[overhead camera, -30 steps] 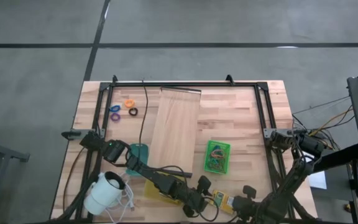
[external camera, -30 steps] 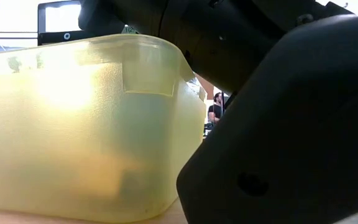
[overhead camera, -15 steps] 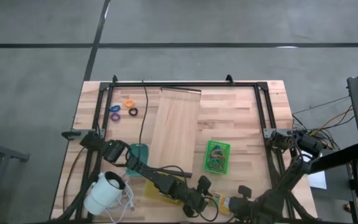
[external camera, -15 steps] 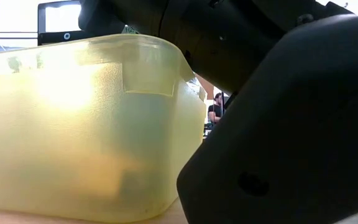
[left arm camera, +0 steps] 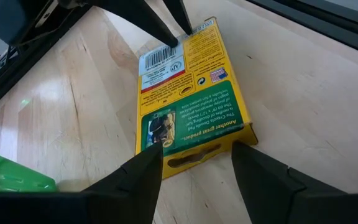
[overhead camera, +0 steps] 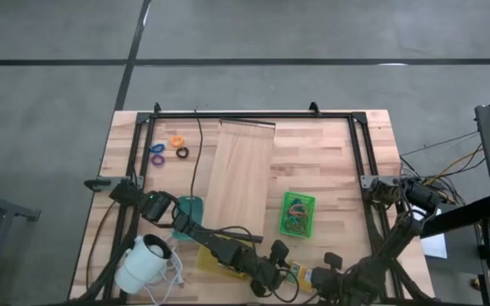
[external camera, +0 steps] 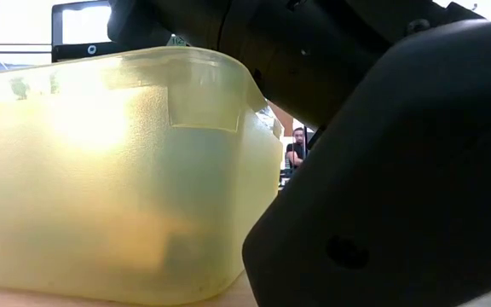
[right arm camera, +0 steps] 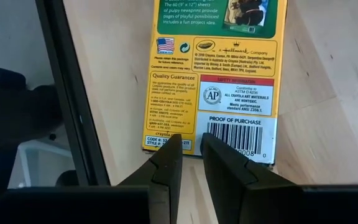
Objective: Pick & Place Office Desk Supplies
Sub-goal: Put the large yellow crayon box into the yellow bin
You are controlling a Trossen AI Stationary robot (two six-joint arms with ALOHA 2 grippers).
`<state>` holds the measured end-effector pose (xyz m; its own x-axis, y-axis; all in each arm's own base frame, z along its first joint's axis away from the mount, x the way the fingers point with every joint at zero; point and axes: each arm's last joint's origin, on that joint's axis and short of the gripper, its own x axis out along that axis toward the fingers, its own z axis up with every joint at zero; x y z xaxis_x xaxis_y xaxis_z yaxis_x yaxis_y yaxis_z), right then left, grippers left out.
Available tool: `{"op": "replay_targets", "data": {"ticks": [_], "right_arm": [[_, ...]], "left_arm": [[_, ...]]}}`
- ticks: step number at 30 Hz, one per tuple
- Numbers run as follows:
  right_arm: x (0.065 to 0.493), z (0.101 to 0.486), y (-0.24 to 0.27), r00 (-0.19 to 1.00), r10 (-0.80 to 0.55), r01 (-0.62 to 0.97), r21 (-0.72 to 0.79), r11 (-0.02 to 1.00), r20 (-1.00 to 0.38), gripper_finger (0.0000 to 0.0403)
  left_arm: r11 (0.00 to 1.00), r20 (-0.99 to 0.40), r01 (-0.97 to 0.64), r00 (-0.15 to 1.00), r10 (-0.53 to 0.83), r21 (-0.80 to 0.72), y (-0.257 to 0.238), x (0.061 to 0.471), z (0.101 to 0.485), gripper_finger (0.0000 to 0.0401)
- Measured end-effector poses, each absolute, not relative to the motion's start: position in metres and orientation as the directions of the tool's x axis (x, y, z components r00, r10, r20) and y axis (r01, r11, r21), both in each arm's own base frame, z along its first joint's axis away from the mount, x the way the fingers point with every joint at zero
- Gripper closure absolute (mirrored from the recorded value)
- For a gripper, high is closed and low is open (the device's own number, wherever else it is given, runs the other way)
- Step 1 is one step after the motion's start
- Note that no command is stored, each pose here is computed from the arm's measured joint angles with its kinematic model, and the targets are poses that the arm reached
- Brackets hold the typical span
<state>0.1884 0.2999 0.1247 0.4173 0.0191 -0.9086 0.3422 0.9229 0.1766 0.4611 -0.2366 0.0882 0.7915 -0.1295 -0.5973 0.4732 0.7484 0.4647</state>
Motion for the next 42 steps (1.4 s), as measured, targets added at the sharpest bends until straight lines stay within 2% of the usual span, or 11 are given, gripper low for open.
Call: {"op": "replay_targets", "data": {"ticks": [14, 32, 42], "right_arm": [[0.179, 0.104, 0.307, 0.438, -0.047, 0.388, 0.142, 0.911, -0.898, 0.0339], [0.163, 0.104, 0.314, 0.543, -0.081, 0.385, 0.162, 0.908, -0.836, 0.0339], [0.165, 0.104, 0.313, 0.524, -0.066, 0.383, 0.165, 0.909, -0.849, 0.0339]], "left_arm": [[0.748, -0.597, 0.473, 0.792, -0.130, 0.465, -0.237, 0.461, 0.088, 0.0201], [0.749, -0.597, 0.473, 0.792, -0.130, 0.464, -0.237, 0.461, 0.088, 0.0201], [0.750, -0.593, 0.472, 0.794, -0.132, 0.464, -0.237, 0.461, 0.089, 0.0203]]}}
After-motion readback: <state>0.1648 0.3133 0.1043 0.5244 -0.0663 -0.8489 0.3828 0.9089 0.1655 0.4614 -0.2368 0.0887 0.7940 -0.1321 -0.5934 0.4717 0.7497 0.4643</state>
